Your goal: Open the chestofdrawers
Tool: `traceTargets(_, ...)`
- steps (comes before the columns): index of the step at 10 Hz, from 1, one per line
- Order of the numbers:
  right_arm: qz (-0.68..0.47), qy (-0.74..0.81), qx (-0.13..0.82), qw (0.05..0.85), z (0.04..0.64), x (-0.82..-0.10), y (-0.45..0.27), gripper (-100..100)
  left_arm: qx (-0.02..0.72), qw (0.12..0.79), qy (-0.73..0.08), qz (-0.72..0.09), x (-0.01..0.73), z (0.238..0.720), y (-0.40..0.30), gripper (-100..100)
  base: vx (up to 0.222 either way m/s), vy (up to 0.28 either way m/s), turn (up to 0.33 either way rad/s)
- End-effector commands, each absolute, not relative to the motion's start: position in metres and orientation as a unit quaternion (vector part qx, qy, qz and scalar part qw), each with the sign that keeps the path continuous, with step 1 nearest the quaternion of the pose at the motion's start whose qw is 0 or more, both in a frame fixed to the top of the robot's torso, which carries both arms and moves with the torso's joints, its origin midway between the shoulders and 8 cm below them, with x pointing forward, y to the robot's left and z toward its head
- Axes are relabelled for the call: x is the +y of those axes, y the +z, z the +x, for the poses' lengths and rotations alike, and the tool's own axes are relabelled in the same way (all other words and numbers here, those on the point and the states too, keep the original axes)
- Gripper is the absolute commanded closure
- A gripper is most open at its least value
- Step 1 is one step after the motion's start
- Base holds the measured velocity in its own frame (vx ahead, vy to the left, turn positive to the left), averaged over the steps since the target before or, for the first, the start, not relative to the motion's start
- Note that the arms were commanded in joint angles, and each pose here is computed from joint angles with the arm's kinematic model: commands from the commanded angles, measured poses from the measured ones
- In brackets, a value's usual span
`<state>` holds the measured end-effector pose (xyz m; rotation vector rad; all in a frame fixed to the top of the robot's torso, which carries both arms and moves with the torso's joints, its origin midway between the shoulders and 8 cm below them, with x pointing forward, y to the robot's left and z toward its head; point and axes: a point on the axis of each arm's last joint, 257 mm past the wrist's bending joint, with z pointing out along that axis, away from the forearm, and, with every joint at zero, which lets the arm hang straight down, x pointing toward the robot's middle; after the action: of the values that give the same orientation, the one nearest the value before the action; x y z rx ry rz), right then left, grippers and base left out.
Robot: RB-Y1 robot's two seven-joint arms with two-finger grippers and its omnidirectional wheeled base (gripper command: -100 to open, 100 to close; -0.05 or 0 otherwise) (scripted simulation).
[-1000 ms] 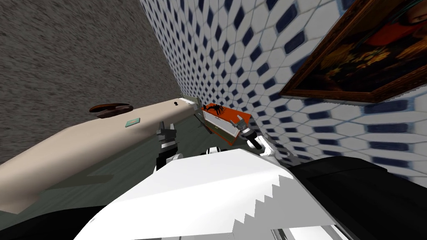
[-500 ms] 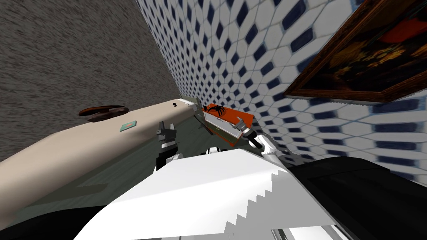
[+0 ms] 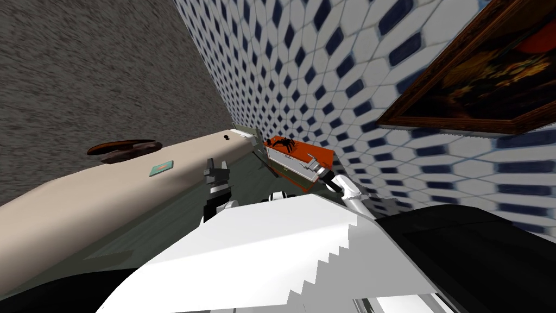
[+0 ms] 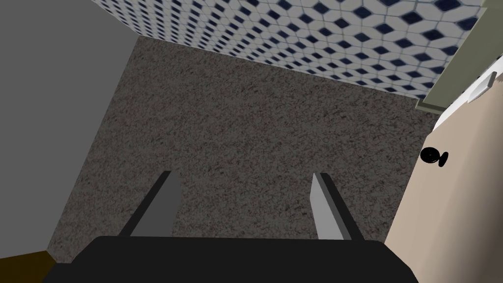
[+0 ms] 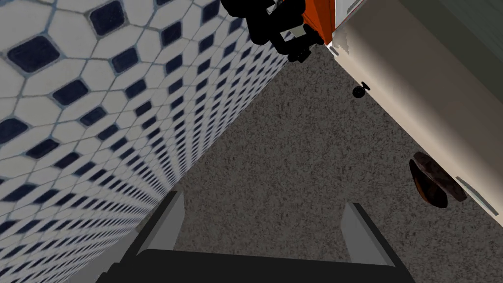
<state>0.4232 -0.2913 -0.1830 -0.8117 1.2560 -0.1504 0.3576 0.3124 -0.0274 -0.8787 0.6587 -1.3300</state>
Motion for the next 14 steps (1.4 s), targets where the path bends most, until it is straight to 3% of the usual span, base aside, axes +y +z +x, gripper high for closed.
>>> traceTargets(1,-0.412,-0.105,0.566,0.706,0.426,-0.300,-0.201,-100,0.290,0.651,-0.586,-0.387,0.312,0.358,-0.027,0,0.088,0.101,-0.038)
traceTargets(14,-0.629,-0.248,0.513,0.528,0.431,-0.370,-0.303,-100,0.290,0.651,-0.586,-0.387,0.312,0.358,-0.027,0,0.086,0.098,-0.034)
